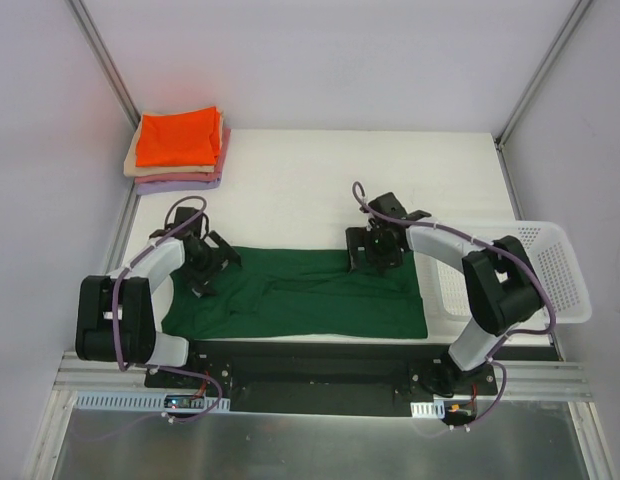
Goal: Fold and stack the t-shirts
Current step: Fold the other side of the tshirt into a rectangle, then rotate the tshirt 90 degrees
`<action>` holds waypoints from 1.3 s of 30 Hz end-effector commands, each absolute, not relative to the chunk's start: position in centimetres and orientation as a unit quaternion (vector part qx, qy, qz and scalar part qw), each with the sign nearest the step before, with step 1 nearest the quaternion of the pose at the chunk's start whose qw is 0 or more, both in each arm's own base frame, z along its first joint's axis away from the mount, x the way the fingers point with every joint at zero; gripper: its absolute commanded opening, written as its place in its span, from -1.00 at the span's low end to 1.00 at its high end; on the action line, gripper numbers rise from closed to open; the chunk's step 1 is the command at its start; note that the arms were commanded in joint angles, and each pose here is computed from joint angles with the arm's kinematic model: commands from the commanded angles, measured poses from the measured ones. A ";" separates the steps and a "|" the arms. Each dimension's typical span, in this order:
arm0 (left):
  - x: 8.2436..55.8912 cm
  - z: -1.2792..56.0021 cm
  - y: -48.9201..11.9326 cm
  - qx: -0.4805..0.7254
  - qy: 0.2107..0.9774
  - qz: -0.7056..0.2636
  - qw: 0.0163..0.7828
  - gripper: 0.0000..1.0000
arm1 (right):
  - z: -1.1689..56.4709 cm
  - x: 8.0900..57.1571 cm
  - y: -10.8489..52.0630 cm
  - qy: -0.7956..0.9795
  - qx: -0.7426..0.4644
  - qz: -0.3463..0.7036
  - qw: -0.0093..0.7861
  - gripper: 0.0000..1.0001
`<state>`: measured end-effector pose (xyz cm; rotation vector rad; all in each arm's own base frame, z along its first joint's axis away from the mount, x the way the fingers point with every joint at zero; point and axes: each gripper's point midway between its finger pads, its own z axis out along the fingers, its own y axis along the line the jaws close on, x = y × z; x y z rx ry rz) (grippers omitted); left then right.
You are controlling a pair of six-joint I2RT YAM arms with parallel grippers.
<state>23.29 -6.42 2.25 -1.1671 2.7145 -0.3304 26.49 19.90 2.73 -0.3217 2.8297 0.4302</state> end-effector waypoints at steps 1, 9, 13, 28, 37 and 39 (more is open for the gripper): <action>21.8 -1.0 -5.3 -0.387 0.917 -0.079 0.050 0.98 | 0.6 25.4 17.3 0.983 -0.085 0.125 0.105 0.93; 28.6 1.9 -9.5 -0.330 0.930 -0.130 0.092 0.98 | 2.6 23.7 18.5 0.974 -0.095 0.174 0.112 0.93; 33.1 2.1 -13.7 -0.294 0.940 -0.142 0.096 0.98 | 2.7 22.4 17.8 0.975 -0.104 0.167 0.106 0.93; 62.1 7.0 -32.2 -0.238 0.850 -0.398 0.250 0.98 | 6.5 10.6 29.0 0.882 -0.282 0.378 0.000 0.93; 63.8 5.8 -32.8 -0.229 0.835 -0.390 0.314 0.98 | 6.7 12.4 28.6 0.904 -0.295 0.304 0.065 0.93; 64.2 5.4 -31.9 -0.246 0.834 -0.372 0.325 0.98 | 6.8 12.6 28.2 0.907 -0.290 0.295 0.076 0.93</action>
